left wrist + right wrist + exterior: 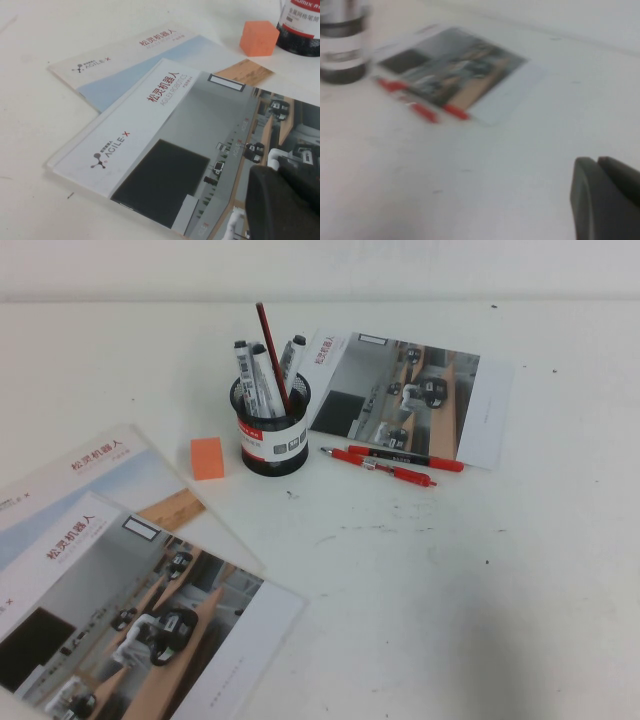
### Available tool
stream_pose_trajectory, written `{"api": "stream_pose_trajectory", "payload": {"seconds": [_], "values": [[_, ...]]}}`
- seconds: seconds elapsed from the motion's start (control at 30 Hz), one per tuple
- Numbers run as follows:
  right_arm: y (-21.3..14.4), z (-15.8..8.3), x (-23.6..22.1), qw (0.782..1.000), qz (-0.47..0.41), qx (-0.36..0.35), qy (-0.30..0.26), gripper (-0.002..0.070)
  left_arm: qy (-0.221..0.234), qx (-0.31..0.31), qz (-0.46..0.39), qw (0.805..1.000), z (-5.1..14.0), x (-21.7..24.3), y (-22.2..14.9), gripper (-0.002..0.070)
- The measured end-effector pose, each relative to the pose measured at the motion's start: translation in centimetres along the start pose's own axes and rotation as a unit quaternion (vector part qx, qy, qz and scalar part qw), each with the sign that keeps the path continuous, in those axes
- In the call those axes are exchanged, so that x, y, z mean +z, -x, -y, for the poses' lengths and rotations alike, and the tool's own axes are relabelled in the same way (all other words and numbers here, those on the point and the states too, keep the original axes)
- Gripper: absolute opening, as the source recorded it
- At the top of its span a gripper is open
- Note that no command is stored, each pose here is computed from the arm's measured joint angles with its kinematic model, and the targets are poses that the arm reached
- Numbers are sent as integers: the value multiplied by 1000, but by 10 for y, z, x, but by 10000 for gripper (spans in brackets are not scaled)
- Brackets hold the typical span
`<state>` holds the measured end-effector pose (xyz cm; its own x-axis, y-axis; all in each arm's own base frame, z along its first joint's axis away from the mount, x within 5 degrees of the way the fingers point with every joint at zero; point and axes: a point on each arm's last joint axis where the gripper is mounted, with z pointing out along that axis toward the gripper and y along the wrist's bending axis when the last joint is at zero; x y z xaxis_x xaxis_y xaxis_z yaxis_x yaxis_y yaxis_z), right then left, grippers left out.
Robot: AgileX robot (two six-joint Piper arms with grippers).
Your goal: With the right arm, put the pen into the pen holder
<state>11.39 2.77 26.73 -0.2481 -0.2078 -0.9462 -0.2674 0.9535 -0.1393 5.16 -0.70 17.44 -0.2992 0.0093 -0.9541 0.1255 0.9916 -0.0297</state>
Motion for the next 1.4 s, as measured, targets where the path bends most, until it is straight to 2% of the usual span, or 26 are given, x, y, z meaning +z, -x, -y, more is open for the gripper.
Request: {"api": "stream_pose_trajectory", "payload": {"seconds": [0.17,0.3,0.47,0.6,0.77,1.4], "values": [[-34,14,-18,994,44,26,-100,-19,0,0,0,1000,0,0,0,-1],[-60,13,-24,988,64,41,-134,-19,0,0,0,1000,0,0,0,-1],[-86,8,-20,988,49,53,-134,-19,0,0,0,1000,0,0,0,-1],[-90,6,-26,987,60,57,-138,-19,0,0,0,1000,0,0,0,-1],[-101,3,-31,986,26,94,-135,-19,0,0,0,1000,0,0,0,-1],[-108,-9,-34,987,8,140,-75,-19,0,0,0,1000,0,0,0,-1]]}}
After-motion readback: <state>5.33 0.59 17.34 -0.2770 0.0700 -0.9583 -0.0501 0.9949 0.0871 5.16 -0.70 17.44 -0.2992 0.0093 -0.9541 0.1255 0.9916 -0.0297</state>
